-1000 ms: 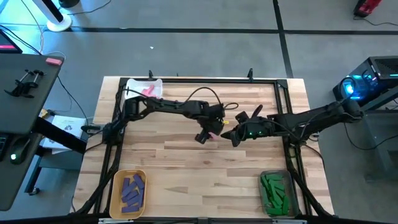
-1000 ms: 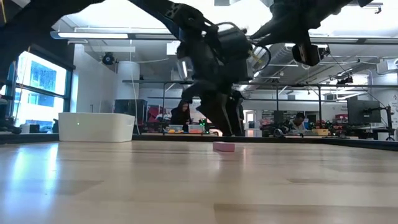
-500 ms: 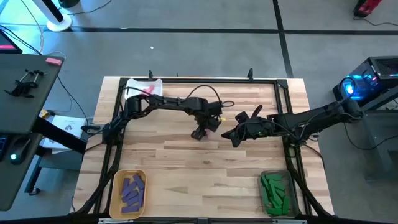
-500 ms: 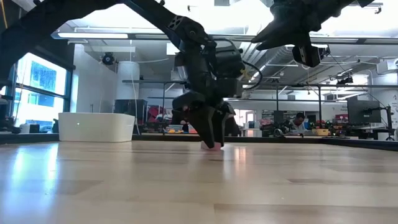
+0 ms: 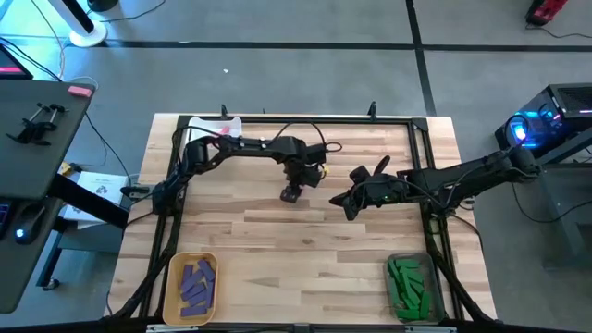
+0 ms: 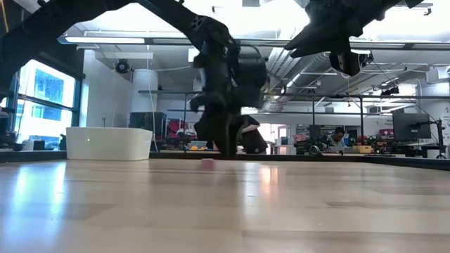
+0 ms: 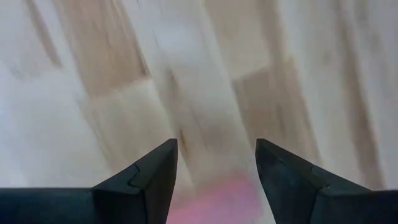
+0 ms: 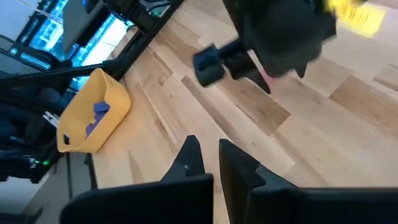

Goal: Sort blocks
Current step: Put the pink wooden block into the white bin

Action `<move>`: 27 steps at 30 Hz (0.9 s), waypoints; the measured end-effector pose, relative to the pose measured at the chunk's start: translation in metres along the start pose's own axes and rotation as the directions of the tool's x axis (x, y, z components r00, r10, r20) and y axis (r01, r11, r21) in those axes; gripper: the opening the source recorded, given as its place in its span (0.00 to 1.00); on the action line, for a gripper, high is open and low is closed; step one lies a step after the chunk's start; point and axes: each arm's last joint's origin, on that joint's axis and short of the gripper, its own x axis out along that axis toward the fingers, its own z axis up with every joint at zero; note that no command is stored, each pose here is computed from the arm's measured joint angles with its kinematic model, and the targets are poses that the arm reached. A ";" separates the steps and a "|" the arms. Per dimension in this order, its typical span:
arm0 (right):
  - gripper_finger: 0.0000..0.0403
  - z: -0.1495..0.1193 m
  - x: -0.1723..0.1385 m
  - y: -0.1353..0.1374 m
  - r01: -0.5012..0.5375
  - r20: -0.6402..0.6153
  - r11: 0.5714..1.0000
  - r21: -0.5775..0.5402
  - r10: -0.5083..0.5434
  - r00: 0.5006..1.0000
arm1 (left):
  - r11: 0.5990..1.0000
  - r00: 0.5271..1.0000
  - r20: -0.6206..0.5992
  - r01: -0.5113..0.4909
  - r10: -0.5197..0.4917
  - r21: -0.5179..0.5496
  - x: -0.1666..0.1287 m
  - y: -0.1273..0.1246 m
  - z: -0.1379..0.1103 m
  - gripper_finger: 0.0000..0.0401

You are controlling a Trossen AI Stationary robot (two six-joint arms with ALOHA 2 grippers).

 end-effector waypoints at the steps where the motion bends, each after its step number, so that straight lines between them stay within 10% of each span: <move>1: 0.00 0.000 0.000 0.000 0.006 0.000 1.000 -0.007 -0.006 1.000 | 1.000 1.000 0.020 -0.003 0.003 0.006 -0.004 -0.001 0.003 0.50; 7: 0.00 0.000 0.000 -0.002 0.033 0.010 0.999 -0.012 -0.033 0.999 | 1.000 0.998 0.056 0.005 -0.005 -0.001 -0.029 -0.005 0.001 0.50; 12: 0.00 -0.001 0.000 -0.003 0.038 0.007 0.999 -0.014 -0.038 0.999 | 0.966 0.989 0.082 0.137 -0.122 -0.217 -0.037 0.009 -0.018 0.50; 18: 0.00 -0.001 0.000 -0.004 0.057 0.009 0.998 -0.017 -0.057 0.998 | 0.784 0.988 0.056 0.147 -0.141 -0.603 -0.031 0.009 -0.047 0.50; 22: 0.00 -0.002 0.000 -0.006 0.091 0.018 0.996 -0.023 -0.090 0.996 | 0.713 0.997 0.072 0.034 0.023 -0.701 -0.037 -0.019 -0.055 0.50; 27: 0.00 -0.001 0.000 -0.008 0.103 0.020 0.994 -0.020 -0.103 0.994 | 0.469 0.952 0.095 -0.056 0.292 -0.882 -0.025 -0.041 -0.069 0.50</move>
